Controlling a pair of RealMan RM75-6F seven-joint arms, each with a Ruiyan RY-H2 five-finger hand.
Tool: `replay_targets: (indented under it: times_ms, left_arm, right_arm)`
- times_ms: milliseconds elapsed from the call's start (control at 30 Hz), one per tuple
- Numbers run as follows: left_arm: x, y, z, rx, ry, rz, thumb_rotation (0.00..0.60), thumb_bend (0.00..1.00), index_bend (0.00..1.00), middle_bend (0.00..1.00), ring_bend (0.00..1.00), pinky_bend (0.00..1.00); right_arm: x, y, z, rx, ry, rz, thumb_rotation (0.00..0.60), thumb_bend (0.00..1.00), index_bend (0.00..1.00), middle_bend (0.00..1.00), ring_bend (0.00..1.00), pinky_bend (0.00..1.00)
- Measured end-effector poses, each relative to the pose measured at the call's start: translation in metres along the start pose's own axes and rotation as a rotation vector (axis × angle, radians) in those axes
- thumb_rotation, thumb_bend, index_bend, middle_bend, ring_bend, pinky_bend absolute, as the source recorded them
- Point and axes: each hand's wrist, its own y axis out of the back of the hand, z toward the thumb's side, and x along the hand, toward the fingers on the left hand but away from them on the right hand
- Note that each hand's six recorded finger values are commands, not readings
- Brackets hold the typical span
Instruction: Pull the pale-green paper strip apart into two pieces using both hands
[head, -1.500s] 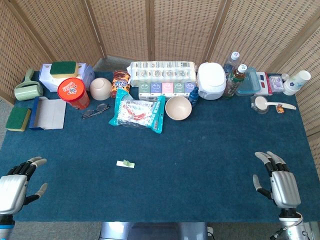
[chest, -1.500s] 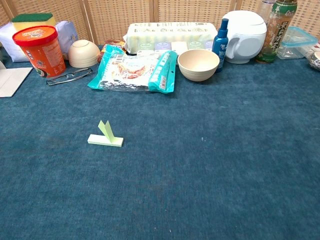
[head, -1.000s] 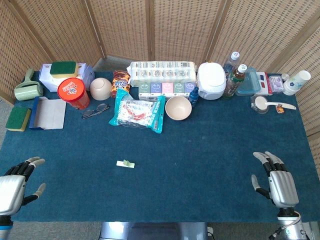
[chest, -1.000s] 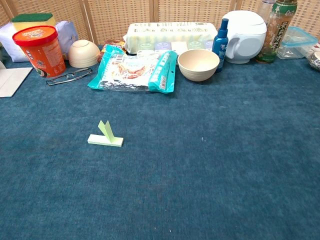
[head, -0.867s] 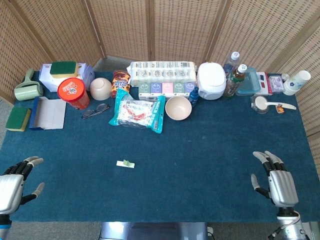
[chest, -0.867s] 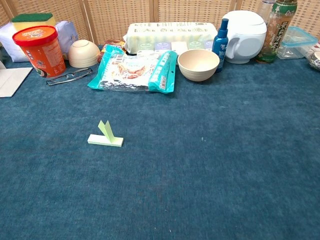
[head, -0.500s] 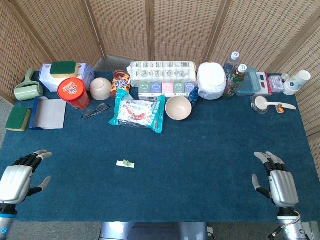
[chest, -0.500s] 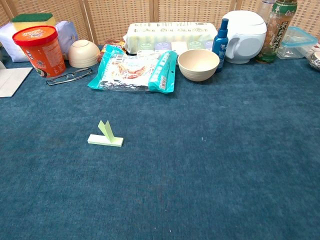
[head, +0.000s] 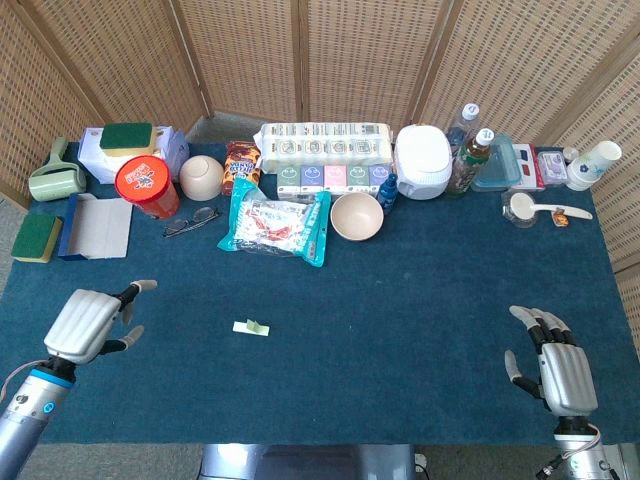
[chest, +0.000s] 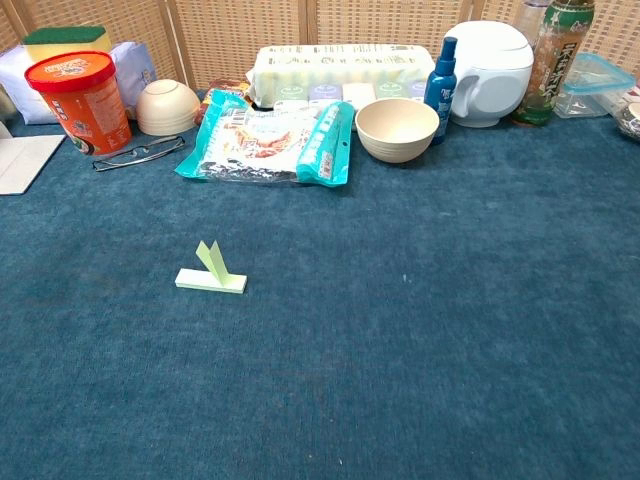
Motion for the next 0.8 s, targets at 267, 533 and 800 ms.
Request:
replay_targets:
  times_ms: [267,533,800]
  left_arm:
    - [0.034,-0.013,0.022,0.056,-0.109,-0.065,0.600,0.27,0.27,0.95,1.00,1.00]
    - [0.046,-0.029,0.031,0.065,-0.104,-0.110,0.600,0.27,0.35,0.97,1.00,1.00]
    - [0.055,-0.046,0.039,0.065,-0.102,-0.151,0.600,0.27,0.36,0.97,1.00,1.00]
  right_arm:
    - [0.003,0.002,-0.001,0.001,-0.011,-0.003,0.600,0.48,0.17,0.24,0.19,0.16]
    - [0.004,0.002,-0.005,0.003,-0.023,-0.001,0.600,0.48,0.17,0.24,0.19,0.16]
    - [0.003,0.000,-0.006,0.004,-0.027,0.005,0.600,0.48,0.17,0.24,0.19,0.16]
